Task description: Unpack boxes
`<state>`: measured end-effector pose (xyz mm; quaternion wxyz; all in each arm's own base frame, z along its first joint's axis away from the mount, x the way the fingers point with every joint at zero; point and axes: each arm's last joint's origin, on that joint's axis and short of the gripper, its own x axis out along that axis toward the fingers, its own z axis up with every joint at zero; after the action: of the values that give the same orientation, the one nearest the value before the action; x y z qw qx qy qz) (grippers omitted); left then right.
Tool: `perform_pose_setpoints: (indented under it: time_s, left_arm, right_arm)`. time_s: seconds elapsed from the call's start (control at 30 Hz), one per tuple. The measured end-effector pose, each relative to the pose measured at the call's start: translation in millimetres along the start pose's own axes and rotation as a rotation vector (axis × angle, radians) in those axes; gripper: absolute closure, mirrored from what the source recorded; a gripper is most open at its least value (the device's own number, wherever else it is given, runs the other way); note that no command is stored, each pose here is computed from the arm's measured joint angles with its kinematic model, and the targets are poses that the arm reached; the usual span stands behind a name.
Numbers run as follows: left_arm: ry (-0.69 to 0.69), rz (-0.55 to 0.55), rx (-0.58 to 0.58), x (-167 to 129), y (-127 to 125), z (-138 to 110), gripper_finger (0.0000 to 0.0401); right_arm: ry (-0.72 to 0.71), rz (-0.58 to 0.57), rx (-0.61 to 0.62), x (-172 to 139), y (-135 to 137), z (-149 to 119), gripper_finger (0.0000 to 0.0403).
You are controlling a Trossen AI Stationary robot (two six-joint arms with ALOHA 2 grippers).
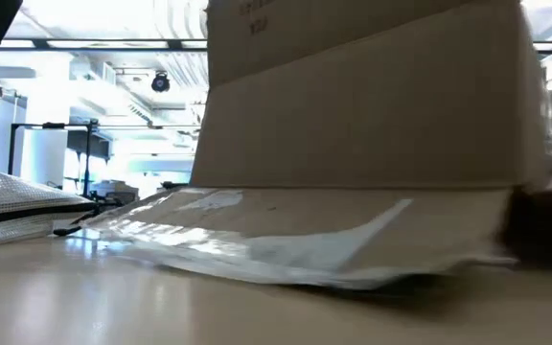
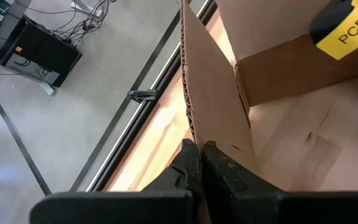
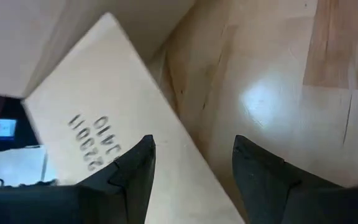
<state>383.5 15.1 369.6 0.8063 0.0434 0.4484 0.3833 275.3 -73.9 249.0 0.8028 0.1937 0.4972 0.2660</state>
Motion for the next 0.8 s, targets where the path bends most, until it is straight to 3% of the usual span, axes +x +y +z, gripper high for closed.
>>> perform_pose_setpoints:
  time_s: [0.4,0.8]
  left_arm:
    - [0.002,-0.001,0.018,0,0,0,0.0401]
    - [-0.004,0.005,0.032,-2,2,0,0.0401]
  right_arm:
    - [0.034,0.047,0.037,6,1,-2,0.0139]
    - [0.030,-0.053,-0.035,-4,7,7,0.0136]
